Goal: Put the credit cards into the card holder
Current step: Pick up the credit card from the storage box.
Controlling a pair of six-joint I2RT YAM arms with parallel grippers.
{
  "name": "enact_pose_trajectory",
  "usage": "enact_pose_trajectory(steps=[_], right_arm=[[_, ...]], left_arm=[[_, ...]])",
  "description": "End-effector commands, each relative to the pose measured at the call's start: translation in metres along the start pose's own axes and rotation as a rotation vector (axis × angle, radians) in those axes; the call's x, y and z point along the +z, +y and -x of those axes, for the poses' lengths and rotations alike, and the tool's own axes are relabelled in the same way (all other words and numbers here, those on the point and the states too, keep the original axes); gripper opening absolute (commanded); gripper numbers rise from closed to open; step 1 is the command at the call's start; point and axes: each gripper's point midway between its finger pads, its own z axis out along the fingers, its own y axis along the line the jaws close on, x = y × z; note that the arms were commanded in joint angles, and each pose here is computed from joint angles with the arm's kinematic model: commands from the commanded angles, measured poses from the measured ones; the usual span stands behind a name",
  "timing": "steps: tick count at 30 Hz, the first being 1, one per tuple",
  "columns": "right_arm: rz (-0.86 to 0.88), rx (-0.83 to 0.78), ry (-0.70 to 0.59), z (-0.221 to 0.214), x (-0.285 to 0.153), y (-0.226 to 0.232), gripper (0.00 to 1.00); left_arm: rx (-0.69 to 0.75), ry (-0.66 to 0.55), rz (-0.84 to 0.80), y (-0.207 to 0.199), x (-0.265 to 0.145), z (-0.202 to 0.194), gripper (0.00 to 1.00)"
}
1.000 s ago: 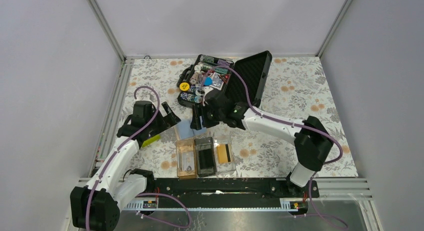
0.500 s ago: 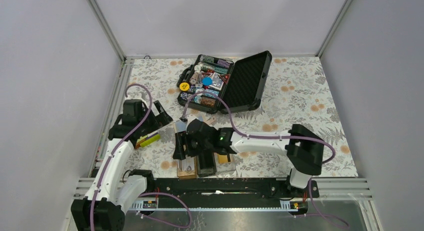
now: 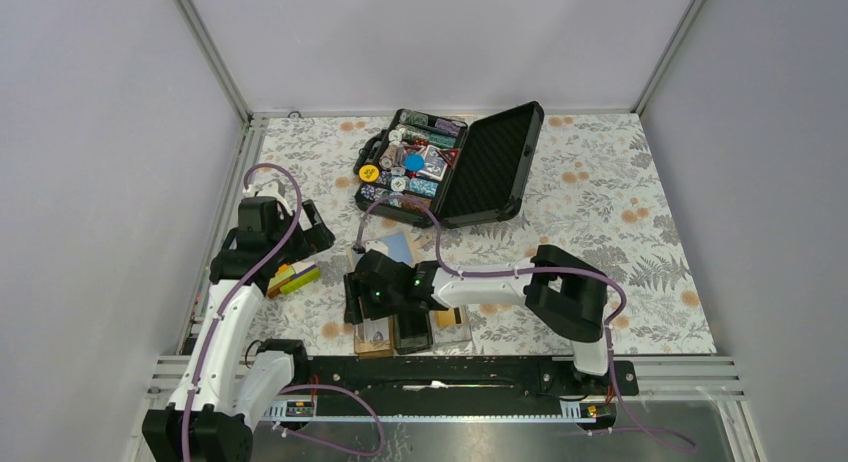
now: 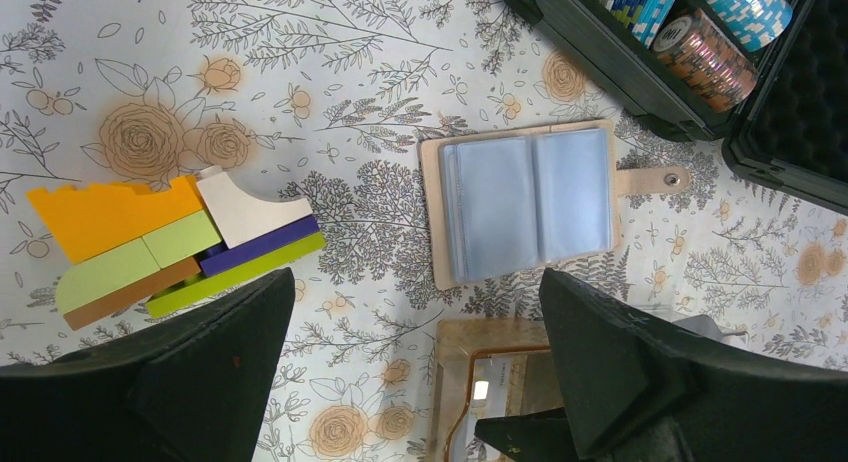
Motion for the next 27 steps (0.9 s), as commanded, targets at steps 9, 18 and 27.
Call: enact_pose_trajectory(steps=[9,18,27], right_arm=[[0.103,0.004,-0.049,0.020,0.001,0.041,0.58],[0.138,0.012,-0.069,0.022,-0.007,0.049,0.51],[0.127,0.009,-0.078,0.021,-0.011,0.049,0.40]], left_arm=[[0.029,-0.083,-0.002,-0.003,-0.010,0.021,0.99],[0.028,-0.083,0.001,-0.002,-0.010,0.021,0.99],[0.028,-0.082,0.000,-0.002,-0.010,0.020,0.99]])
